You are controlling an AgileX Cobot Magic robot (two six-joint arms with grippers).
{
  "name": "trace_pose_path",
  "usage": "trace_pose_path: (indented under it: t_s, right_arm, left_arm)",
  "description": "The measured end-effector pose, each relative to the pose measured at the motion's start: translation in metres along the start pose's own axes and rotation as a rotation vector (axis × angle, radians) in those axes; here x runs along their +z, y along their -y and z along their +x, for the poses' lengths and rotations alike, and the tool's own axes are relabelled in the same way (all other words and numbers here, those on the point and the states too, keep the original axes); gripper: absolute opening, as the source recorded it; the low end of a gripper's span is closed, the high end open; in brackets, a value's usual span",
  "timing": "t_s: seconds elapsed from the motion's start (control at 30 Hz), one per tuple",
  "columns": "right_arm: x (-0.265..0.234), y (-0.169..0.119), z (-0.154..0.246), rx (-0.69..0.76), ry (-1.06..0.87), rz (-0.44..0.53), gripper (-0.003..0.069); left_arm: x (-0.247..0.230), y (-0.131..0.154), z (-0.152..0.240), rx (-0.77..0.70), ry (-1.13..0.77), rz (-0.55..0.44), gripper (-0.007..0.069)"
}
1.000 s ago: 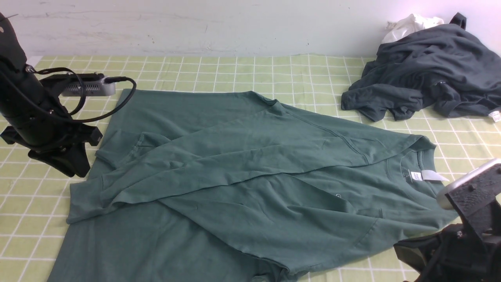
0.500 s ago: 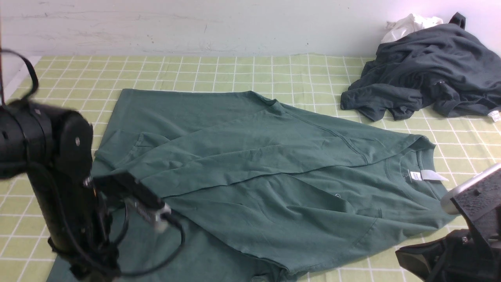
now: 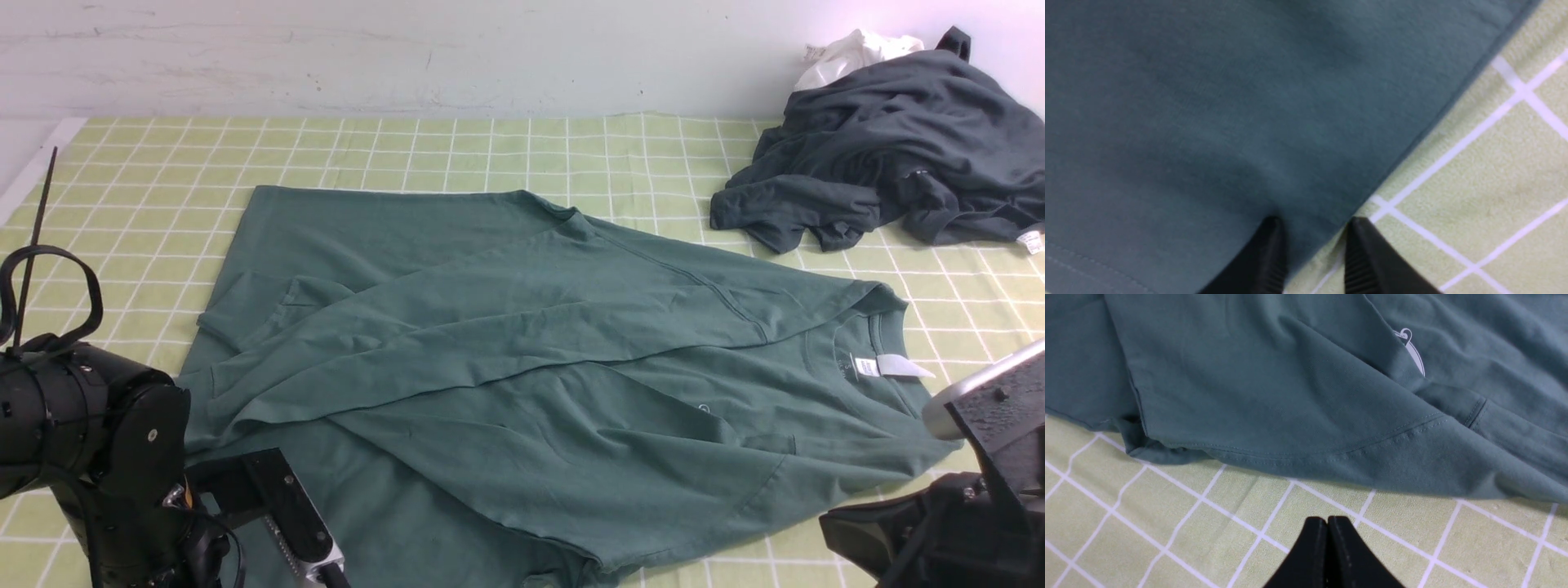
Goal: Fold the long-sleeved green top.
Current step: Use both arms simultaneously to clamp the lower edge of the clothing fabric
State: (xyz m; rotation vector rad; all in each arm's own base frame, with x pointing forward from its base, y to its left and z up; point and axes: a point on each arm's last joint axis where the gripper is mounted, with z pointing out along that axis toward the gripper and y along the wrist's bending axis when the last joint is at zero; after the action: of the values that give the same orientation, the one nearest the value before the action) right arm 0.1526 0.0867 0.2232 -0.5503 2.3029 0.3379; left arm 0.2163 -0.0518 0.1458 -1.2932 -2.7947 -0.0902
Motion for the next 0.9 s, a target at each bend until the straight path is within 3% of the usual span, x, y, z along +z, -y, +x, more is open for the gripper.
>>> trace_pose_path:
  t_s: [0.27,0.57,0.7,0.9]
  right_arm:
    - [0.0,0.0,0.0,-0.01,0.0,-0.001,-0.001]
    - [0.0,0.0,0.0,-0.02,0.0,-0.001,-0.001]
    - [0.0,0.0,0.0,-0.019,0.0,-0.001,-0.001]
    - [0.0,-0.001,0.004,-0.021,-0.039,-0.009,-0.001]
  left_arm:
    - [-0.01,-0.002,-0.001,-0.098,0.039,-0.031,0.0021]
    - [-0.019,-0.001,0.001,-0.144,0.065,-0.046,0.0021]
    - [-0.019,-0.001,0.001,-0.147,0.065,-0.045,0.0087]
    - [-0.022,0.0,0.002,-0.18,0.087,-0.04,0.0301]
